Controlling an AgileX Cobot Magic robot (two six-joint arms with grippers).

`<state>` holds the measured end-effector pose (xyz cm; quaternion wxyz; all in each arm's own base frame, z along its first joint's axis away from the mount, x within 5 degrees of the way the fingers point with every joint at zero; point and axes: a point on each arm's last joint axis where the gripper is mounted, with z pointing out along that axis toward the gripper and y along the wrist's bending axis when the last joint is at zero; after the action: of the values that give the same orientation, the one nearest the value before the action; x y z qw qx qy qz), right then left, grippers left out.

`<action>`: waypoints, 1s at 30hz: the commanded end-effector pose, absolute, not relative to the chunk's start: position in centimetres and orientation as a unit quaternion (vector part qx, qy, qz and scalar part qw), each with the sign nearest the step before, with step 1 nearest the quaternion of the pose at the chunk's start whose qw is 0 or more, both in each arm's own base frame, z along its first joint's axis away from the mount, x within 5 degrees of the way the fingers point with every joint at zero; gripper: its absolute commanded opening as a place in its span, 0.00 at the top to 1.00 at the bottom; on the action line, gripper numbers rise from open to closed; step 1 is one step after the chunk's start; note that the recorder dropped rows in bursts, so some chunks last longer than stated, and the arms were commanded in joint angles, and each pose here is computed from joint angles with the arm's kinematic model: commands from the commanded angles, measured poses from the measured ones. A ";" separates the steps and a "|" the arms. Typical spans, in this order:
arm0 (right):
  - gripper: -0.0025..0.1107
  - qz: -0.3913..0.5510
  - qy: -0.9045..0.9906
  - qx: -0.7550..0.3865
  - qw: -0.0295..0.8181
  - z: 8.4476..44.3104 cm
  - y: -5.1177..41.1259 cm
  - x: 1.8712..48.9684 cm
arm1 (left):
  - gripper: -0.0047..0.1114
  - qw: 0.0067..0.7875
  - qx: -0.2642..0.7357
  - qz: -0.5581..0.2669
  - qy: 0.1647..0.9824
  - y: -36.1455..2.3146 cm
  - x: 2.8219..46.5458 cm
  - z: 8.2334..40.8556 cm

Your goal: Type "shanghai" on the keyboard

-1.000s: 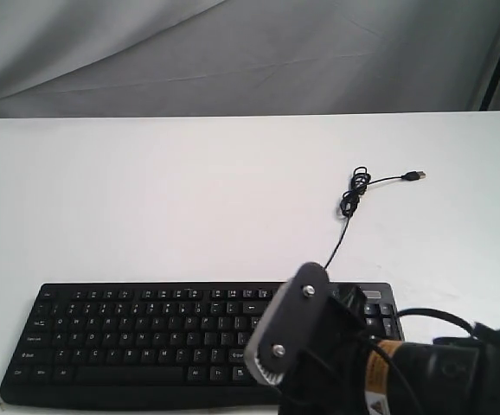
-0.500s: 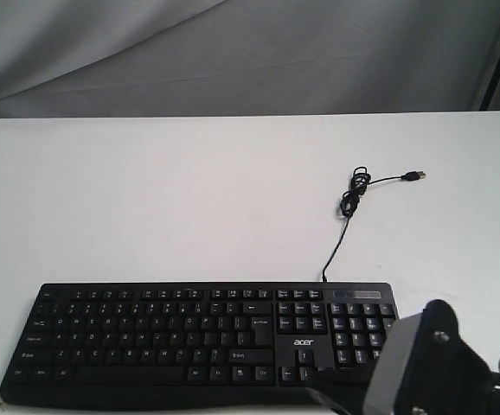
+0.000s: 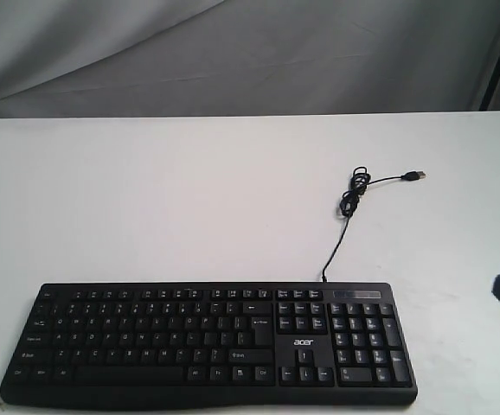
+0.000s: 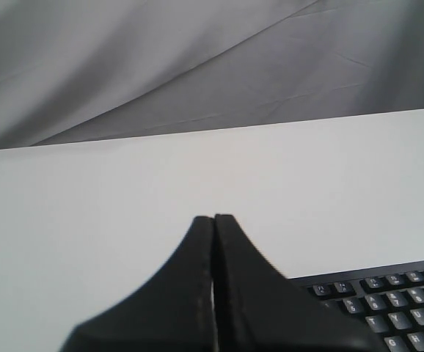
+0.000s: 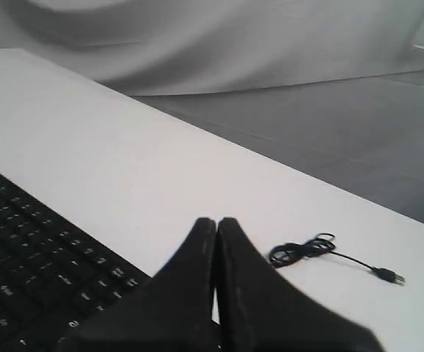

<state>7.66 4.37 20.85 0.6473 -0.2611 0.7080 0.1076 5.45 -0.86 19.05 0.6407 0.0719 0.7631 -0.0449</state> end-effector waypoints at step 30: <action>0.98 0.084 0.763 -0.209 0.605 18.2 2.0 4.9 | 0.96 0.641 0.072 -0.047 0.762 -0.9 5.4 19.0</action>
<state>4.97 2.06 18.33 0.6051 -0.2155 0.7621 0.0812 5.45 -0.86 19.05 0.6407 0.0719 0.7631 -0.0449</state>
